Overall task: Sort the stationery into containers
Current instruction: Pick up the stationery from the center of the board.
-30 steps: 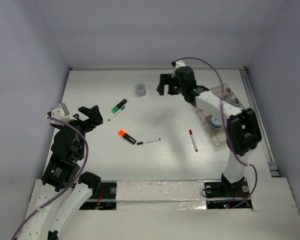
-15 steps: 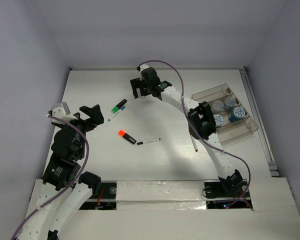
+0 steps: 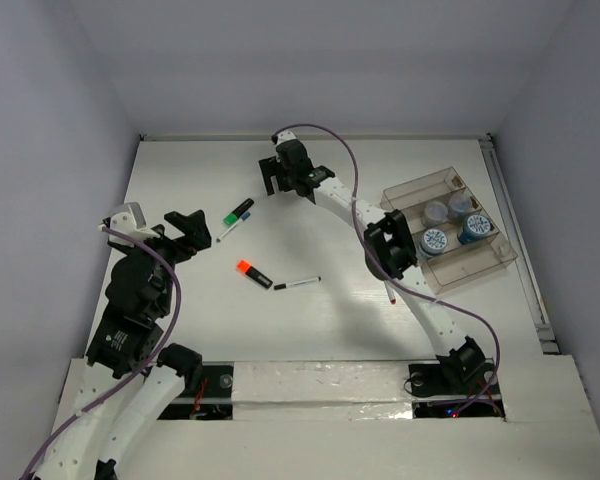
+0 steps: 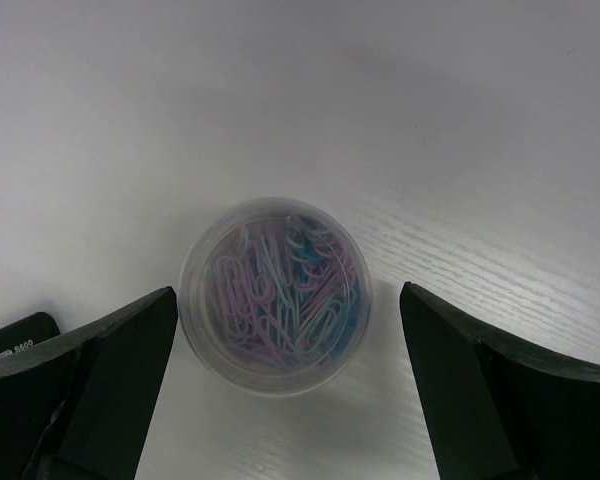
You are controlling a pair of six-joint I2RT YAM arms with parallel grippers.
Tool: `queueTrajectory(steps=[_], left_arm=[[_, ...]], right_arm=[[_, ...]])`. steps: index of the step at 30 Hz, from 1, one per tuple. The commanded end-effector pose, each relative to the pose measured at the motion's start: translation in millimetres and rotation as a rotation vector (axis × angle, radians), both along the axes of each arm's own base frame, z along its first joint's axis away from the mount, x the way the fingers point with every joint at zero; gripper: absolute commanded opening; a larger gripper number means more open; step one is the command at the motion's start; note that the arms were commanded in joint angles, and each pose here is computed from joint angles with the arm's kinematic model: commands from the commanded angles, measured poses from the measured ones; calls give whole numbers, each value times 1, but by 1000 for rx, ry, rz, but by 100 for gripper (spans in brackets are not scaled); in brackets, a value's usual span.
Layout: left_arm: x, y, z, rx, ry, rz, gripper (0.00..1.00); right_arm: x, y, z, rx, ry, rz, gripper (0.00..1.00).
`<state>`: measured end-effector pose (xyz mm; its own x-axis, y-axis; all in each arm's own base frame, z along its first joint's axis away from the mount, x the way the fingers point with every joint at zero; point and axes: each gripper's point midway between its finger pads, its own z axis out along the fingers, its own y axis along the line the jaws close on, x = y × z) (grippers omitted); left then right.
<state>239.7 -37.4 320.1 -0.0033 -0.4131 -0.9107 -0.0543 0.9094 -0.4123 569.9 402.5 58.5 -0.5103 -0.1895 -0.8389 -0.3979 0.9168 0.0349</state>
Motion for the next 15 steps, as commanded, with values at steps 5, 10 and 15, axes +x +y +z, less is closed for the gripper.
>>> queueTrajectory(steps=[5, 10, 15], left_arm=[[3, -2, 10, 1, -41, -13, 99], [2, -3, 11, 1, -45, -17, 99], [2, -4, 11, 1, -48, -26, 99]], right_arm=[[21, 9, 39, 55, -152, -49, 89], [21, 2, 48, 43, -165, -77, 57], [14, -10, 102, 95, -233, -112, 47]])
